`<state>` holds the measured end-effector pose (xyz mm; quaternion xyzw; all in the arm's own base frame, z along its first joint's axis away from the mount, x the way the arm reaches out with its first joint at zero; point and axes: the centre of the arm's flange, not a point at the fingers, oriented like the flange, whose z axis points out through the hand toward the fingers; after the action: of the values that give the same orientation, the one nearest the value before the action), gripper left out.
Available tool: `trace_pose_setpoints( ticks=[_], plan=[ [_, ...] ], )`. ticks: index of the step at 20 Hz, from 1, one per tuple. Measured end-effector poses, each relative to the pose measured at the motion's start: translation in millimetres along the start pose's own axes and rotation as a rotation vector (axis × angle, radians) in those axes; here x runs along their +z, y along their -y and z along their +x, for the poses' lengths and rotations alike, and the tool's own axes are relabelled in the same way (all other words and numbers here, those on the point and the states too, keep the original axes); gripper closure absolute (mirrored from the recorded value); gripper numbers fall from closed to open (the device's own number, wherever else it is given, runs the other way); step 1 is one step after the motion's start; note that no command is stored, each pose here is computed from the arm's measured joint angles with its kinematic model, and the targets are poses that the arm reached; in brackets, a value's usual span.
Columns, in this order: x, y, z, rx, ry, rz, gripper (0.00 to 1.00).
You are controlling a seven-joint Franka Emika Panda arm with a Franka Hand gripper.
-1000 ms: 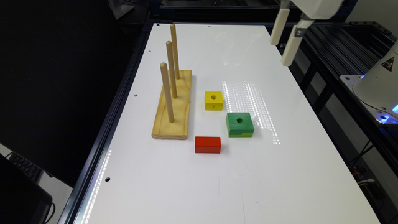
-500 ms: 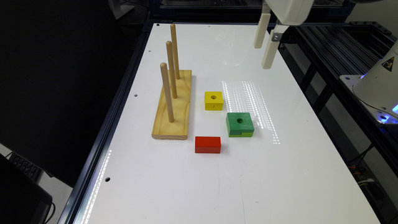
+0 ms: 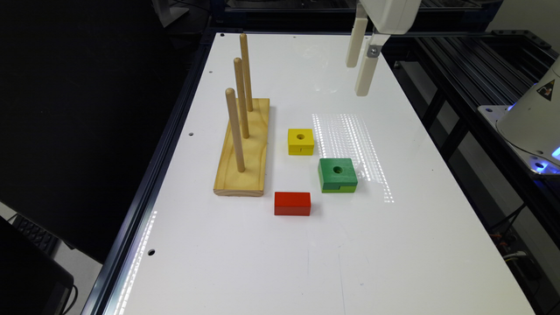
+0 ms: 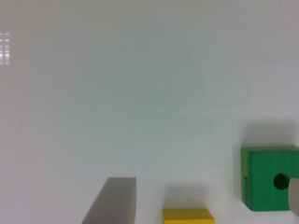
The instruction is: Pick up yellow block.
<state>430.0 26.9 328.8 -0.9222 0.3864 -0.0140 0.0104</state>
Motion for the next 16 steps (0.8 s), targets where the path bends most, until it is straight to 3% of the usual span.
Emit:
trace_pose_setpoints(
  ticks=[4, 12, 16],
  plan=[
    [-0.1, 4.1, 5.9, 0.0020, -0.0017, 0.0009, 0.00],
    [1.9, 9.3, 21.5, 0.0096, -0.0033, -0.0008, 0.00],
    [3.0, 10.8, 28.2, 0.0100, -0.0030, -0.0010, 0.00]
  ],
)
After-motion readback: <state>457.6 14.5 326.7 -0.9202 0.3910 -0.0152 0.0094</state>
